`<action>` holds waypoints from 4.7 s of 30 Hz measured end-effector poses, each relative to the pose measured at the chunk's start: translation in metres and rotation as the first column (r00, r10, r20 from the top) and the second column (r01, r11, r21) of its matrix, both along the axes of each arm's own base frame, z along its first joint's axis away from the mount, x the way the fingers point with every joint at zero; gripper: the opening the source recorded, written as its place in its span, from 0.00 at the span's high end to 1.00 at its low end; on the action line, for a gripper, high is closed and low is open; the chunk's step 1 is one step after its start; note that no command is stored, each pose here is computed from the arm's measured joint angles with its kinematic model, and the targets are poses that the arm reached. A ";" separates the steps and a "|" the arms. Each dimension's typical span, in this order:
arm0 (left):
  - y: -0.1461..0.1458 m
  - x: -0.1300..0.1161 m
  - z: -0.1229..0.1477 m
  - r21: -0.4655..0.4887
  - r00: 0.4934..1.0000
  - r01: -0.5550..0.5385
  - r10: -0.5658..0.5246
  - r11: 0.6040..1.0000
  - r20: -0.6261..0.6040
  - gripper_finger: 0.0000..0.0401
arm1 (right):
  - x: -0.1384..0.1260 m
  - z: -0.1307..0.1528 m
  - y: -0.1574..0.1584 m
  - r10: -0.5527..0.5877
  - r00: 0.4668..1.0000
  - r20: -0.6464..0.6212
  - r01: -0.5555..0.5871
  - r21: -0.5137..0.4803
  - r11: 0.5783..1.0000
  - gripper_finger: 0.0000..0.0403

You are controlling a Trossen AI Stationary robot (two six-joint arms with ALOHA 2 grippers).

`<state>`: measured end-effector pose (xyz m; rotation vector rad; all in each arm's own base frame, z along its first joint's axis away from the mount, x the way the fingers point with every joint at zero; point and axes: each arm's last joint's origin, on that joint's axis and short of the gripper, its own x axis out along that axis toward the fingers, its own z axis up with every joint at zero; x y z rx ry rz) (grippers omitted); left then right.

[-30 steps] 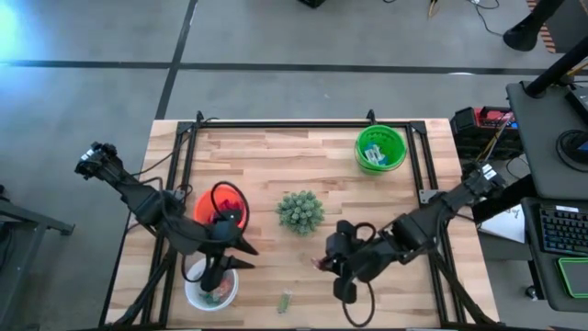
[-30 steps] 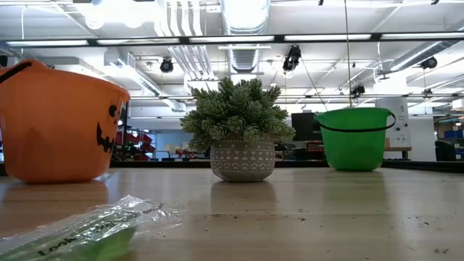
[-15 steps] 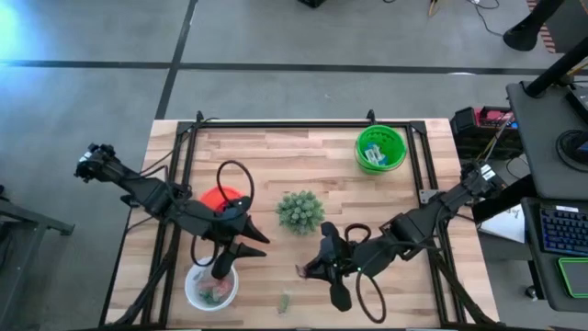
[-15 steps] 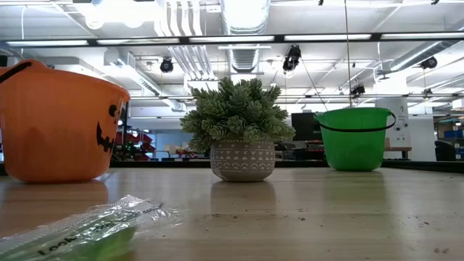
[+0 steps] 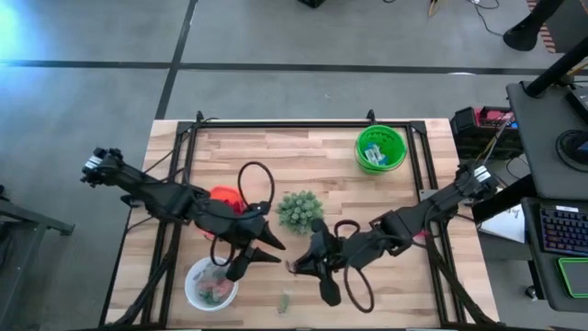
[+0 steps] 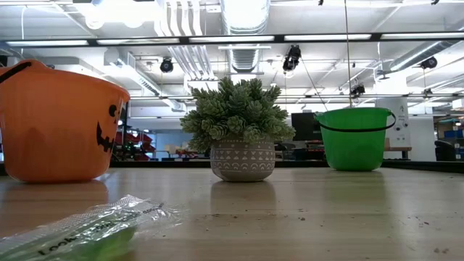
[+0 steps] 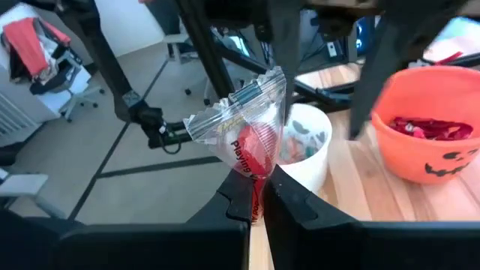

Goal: Sort candy
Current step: Put the orange gummy into the white bucket, then put the green gummy into the white bucket

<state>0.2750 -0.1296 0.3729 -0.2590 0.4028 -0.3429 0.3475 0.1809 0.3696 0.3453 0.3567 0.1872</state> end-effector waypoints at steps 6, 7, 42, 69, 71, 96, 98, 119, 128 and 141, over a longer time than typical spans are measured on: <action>0.001 0.008 -0.003 -0.032 0.998 0.062 -0.062 0.998 0.000 0.67 | 0.006 -0.007 0.000 -0.007 1.000 -0.019 0.007 -0.010 1.000 0.97; 0.001 0.008 -0.003 -0.036 0.997 0.075 -0.075 0.997 -0.002 0.67 | 0.006 -0.008 0.000 -0.007 1.000 -0.023 0.007 -0.012 1.000 0.97; 0.010 0.015 -0.004 0.016 0.994 0.107 -0.108 0.994 0.037 0.97 | 0.013 -0.006 -0.013 -0.044 0.999 -0.001 0.044 -0.007 0.999 0.94; -0.019 -0.026 -0.017 -0.239 0.885 0.249 -0.321 0.939 -0.339 1.00 | 0.007 -0.020 -0.016 -0.050 0.985 -0.163 0.047 -0.020 0.999 0.57; -0.026 -0.037 -0.023 -0.278 0.823 0.237 -0.344 0.931 -0.451 1.00 | 0.007 -0.022 -0.016 -0.052 0.983 -0.179 0.049 -0.024 0.999 0.57; -0.043 -0.084 -0.052 -0.118 0.561 0.079 -0.141 0.990 -0.816 0.85 | 0.007 -0.023 -0.016 -0.071 0.977 -0.201 0.075 0.016 0.997 0.54; -0.043 -0.084 -0.052 -0.118 0.560 0.076 -0.141 0.990 -0.817 0.80 | 0.007 -0.025 -0.016 -0.072 0.976 -0.206 0.077 0.017 0.997 0.53; -0.025 -0.102 -0.036 -0.013 0.662 0.122 -0.091 0.992 -0.744 0.71 | 0.047 -0.119 0.005 -0.239 0.810 -0.536 0.417 0.240 0.877 0.54; -0.012 -0.130 -0.022 0.010 0.673 0.221 -0.145 0.975 -0.726 0.72 | 0.058 -0.154 0.009 -0.199 0.724 -0.661 0.500 0.303 0.811 0.52; 0.018 -0.171 -0.001 0.004 0.707 0.312 -0.230 0.950 -0.669 0.72 | 0.085 -0.199 0.036 -0.035 0.699 -0.714 0.645 0.609 0.463 0.43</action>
